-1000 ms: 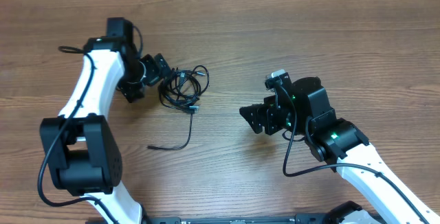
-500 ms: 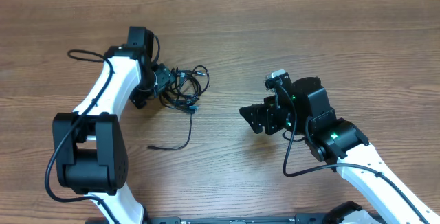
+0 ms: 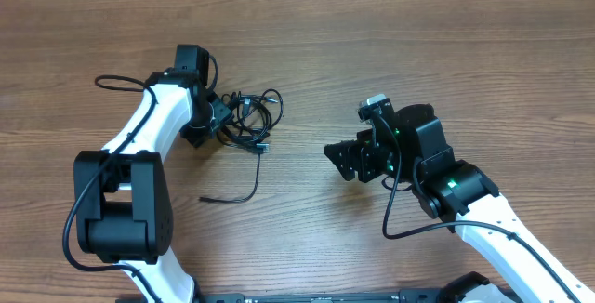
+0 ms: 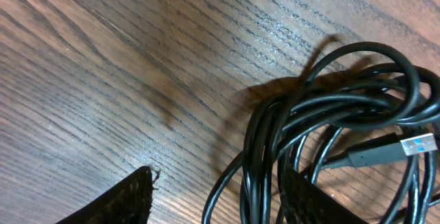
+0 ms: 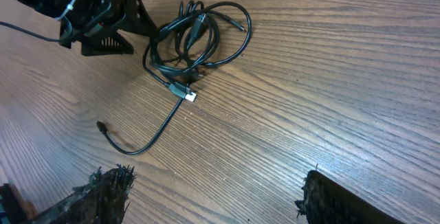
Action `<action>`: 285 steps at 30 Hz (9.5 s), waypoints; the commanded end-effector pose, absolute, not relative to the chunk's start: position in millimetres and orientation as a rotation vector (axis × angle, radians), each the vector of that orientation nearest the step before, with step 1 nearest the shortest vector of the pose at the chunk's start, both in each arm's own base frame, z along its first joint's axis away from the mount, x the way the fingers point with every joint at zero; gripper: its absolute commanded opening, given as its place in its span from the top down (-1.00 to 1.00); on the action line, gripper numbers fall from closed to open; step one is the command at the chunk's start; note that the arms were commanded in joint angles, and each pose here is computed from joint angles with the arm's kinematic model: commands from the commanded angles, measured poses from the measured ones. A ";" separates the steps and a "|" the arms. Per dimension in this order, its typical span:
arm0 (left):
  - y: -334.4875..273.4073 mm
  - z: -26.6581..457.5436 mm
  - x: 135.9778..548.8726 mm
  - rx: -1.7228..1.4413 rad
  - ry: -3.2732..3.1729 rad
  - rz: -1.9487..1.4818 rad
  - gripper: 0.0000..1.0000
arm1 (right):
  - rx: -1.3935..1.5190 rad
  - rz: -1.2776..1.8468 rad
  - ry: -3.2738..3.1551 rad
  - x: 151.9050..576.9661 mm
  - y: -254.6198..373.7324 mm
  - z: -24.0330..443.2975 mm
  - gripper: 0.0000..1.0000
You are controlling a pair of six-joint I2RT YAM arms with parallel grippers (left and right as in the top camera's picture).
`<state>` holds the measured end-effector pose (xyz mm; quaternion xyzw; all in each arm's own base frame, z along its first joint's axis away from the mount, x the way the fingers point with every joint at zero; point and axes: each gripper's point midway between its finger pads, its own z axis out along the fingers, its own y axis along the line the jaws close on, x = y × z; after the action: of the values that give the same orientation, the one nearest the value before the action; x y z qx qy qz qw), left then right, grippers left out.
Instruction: Untangle cables
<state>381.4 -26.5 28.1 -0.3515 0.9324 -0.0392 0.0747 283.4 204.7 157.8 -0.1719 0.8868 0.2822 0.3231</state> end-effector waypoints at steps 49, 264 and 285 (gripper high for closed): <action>-157.7 219.9 344.8 0.484 2.404 -0.660 0.91 | -0.502 0.826 2.186 249.8 200.4 251.5 -0.47; -217.6 230.1 257.8 0.763 2.439 -1.120 0.82 | -0.427 1.127 2.102 234.4 217.5 294.9 0.75; -135.8 181.3 293.6 0.147 2.757 -0.424 -0.99 | -0.282 1.059 2.642 217.4 208.3 189.2 -0.21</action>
<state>281.3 -153.5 179.8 0.1107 0.9616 -0.1982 0.1542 219.2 204.6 190.4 -0.0969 0.9136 0.3621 0.1573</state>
